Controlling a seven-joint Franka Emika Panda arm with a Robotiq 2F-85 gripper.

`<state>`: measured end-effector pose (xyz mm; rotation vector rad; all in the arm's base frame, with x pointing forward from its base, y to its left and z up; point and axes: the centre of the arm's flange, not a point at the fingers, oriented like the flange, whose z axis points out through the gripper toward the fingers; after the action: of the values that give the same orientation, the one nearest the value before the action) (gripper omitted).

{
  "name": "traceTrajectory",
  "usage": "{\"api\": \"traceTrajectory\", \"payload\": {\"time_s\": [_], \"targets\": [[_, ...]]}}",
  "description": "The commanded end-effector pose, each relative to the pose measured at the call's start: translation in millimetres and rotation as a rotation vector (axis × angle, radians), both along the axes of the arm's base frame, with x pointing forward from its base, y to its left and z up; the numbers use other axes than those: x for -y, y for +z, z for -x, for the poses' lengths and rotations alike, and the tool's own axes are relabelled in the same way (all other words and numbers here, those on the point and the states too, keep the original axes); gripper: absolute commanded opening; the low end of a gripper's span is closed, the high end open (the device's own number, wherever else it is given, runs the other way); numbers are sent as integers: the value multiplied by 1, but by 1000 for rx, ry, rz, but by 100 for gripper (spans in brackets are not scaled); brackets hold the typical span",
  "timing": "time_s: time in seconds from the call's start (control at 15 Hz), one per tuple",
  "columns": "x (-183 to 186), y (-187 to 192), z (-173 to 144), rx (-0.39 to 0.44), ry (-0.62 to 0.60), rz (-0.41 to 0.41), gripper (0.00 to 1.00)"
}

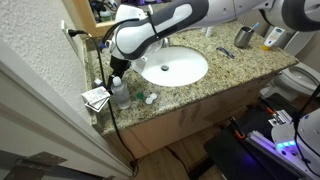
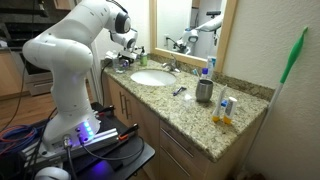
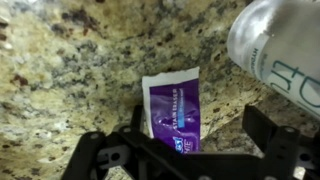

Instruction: Move the tube at the left to the right of the sink

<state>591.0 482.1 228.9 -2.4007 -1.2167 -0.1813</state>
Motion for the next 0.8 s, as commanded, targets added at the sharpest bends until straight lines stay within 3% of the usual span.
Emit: {"api": "traceTrajectory", "payload": {"time_s": [0.0,0.4,0.73], "targets": [[3,0,-1,-2,-4,12,74],[5,2,-9,8,-37,41,32],[12,12,-13,-29,-63,-12,0]]}}
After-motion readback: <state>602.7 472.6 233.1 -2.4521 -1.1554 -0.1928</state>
